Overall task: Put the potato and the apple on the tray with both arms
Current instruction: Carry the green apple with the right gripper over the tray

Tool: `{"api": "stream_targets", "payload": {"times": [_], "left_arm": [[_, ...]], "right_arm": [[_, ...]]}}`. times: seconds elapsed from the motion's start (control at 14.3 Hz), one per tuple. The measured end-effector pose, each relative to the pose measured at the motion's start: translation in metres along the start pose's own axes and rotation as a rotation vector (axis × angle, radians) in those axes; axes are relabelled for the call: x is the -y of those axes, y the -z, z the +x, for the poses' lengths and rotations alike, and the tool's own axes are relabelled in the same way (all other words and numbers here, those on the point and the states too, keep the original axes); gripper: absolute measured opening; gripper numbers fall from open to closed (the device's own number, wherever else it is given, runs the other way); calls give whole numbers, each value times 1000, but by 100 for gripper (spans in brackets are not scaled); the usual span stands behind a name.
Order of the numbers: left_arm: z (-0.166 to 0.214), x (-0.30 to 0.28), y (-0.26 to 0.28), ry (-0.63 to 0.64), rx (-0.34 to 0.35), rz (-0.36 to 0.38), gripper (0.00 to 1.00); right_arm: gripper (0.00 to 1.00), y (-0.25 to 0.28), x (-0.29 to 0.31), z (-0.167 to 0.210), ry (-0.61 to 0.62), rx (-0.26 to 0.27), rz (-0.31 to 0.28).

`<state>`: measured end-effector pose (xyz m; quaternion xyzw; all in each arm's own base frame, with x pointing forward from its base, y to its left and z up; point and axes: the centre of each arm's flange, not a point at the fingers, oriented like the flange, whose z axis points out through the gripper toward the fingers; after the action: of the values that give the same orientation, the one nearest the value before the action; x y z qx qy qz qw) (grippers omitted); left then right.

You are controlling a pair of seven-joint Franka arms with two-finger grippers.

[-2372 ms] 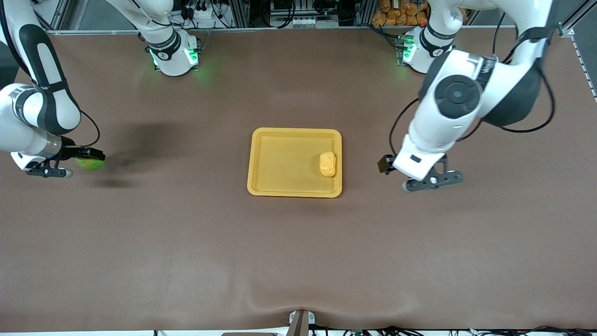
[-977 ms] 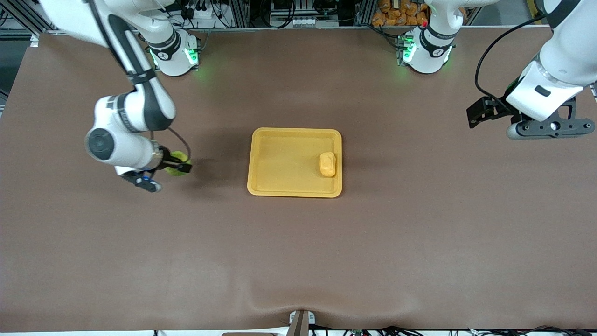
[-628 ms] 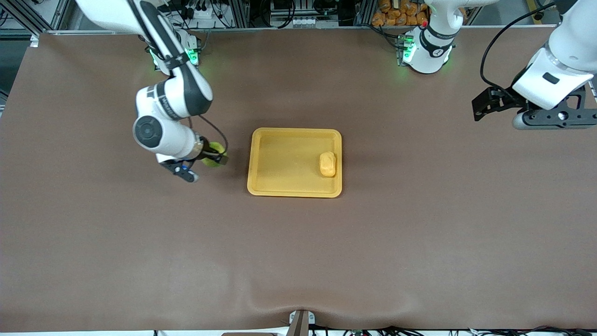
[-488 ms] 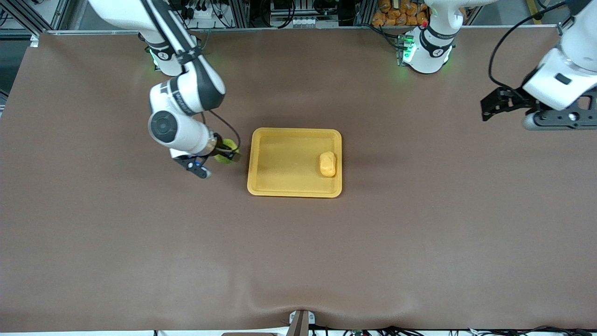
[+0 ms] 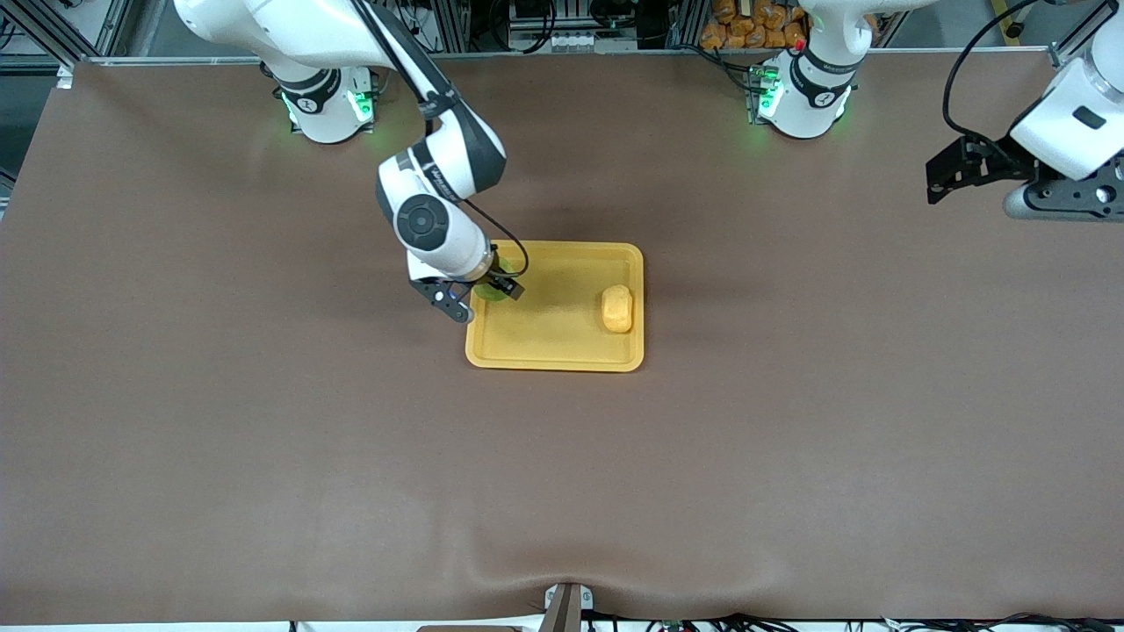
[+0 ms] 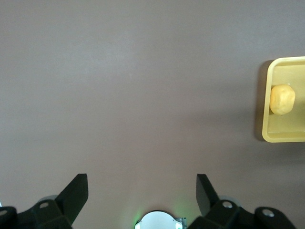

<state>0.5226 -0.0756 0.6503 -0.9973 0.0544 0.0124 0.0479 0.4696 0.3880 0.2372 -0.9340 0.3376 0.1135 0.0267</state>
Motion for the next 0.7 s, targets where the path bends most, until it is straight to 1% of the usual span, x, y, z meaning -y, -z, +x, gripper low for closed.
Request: {"api": "stream_targets", "payload": {"times": [0.28, 0.56, 0.63, 0.7], "left_arm": [[-9, -4, 9, -8, -8, 1, 100], [-14, 3, 13, 4, -14, 1, 100], [-14, 5, 11, 6, -11, 1, 100], [-14, 6, 11, 8, -9, 1, 100]], "right_arm": [[88, -33, 8, -19, -20, 6, 14], [88, -46, 9, -17, -37, 7, 12], [88, -46, 10, -17, -58, 7, 15], [93, -45, 12, -15, -101, 5, 20]]}}
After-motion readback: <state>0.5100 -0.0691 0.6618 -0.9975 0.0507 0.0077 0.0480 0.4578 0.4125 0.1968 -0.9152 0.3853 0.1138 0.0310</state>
